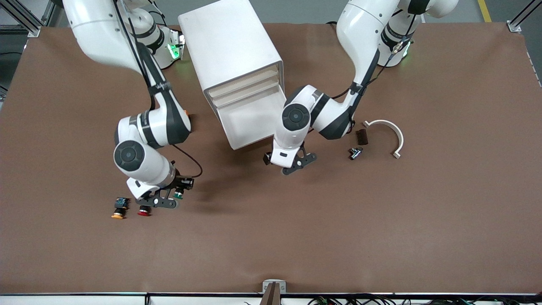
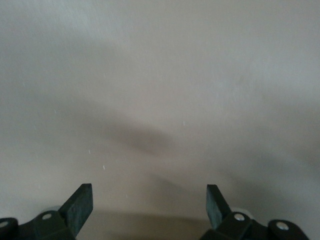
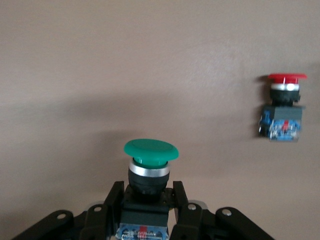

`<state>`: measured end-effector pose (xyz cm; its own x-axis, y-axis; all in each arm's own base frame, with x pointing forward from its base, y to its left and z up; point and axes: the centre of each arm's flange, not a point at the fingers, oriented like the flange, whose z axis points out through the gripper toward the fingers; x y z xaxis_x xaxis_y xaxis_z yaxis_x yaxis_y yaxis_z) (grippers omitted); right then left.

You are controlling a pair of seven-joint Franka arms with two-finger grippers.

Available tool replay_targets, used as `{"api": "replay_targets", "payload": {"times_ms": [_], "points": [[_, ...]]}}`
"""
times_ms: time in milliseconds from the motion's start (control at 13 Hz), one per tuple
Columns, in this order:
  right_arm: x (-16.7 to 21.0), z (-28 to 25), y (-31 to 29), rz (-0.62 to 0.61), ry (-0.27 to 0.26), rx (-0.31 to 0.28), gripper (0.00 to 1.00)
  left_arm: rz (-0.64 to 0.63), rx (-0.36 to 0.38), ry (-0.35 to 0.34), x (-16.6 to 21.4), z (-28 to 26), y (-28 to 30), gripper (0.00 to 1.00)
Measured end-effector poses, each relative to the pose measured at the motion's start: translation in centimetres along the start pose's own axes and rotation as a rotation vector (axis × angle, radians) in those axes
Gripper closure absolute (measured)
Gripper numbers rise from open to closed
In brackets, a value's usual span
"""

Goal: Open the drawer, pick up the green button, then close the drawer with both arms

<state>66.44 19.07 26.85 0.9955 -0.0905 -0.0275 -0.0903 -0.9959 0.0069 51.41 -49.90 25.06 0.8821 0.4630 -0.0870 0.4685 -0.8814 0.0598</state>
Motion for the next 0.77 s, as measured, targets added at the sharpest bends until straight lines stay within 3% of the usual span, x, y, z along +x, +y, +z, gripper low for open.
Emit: {"api": "replay_targets", "payload": {"times_ms": [769], "points": [[3.4, 6.9, 4.1, -0.070, -0.001, -0.024, 0.56, 0.050, 0.040, -0.018, -9.2, 2.4, 1.5, 0.00]]}}
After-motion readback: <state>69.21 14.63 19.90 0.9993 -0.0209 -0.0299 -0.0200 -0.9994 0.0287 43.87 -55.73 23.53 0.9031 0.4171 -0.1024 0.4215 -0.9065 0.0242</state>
